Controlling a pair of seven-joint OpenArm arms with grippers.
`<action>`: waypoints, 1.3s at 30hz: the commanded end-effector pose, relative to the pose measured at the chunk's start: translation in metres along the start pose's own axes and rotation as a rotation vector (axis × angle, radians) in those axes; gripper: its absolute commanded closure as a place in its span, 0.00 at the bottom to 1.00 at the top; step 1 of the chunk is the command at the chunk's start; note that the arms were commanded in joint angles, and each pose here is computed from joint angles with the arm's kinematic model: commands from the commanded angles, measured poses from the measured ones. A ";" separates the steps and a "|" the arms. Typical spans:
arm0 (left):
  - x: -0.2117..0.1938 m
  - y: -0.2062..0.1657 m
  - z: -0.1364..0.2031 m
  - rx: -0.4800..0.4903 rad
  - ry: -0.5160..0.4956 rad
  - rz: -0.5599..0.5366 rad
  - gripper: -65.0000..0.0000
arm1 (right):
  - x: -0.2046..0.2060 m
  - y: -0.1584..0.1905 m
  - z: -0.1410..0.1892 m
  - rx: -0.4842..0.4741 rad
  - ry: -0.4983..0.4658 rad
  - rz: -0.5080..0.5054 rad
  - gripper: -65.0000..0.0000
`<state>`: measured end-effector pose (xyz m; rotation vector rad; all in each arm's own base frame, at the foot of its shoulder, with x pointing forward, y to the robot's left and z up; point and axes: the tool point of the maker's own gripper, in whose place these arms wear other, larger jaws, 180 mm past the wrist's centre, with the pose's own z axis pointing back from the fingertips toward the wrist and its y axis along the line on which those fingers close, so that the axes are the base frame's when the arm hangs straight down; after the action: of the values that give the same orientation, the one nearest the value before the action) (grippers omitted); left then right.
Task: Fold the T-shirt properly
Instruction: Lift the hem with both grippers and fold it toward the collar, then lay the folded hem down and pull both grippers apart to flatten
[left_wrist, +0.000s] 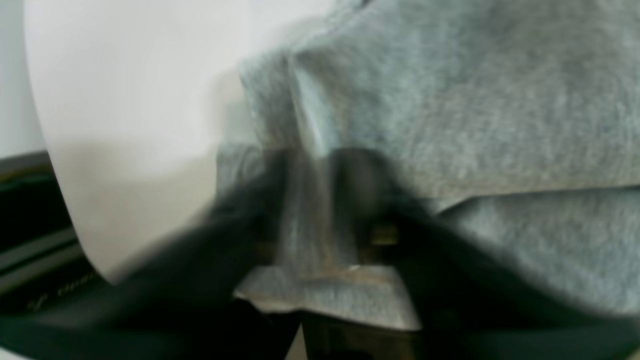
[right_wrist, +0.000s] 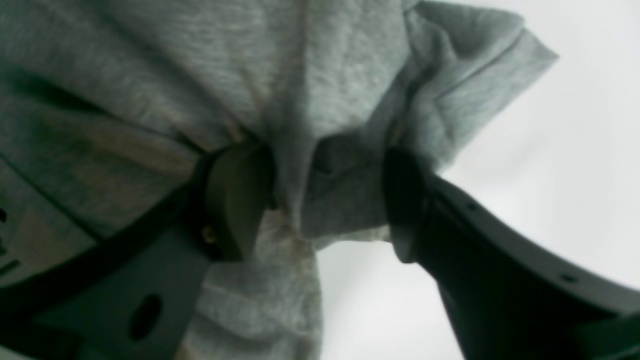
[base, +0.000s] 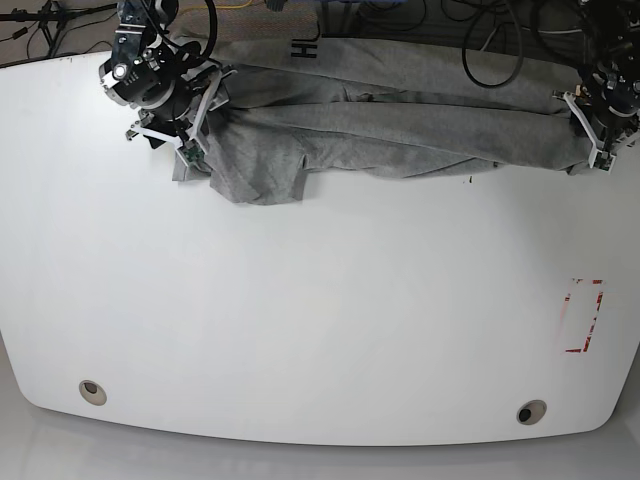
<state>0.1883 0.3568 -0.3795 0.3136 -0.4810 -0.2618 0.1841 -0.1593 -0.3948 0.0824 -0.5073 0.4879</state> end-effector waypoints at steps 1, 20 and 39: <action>0.021 0.015 0.005 0.042 -0.042 -0.002 0.38 | 0.024 -0.013 0.009 -0.015 -0.099 -0.022 0.40; 0.053 0.011 0.019 0.043 -0.082 0.040 0.34 | 0.065 0.010 0.024 0.207 -0.349 -0.188 0.86; -0.025 -0.009 -0.011 -0.066 0.080 0.080 0.60 | -0.024 -0.003 -0.025 0.102 -0.062 -0.204 0.91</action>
<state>0.1712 0.3529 -0.4067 0.2134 -0.4115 -0.1787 0.1790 -0.1575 -0.4215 0.2720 -0.5421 0.3081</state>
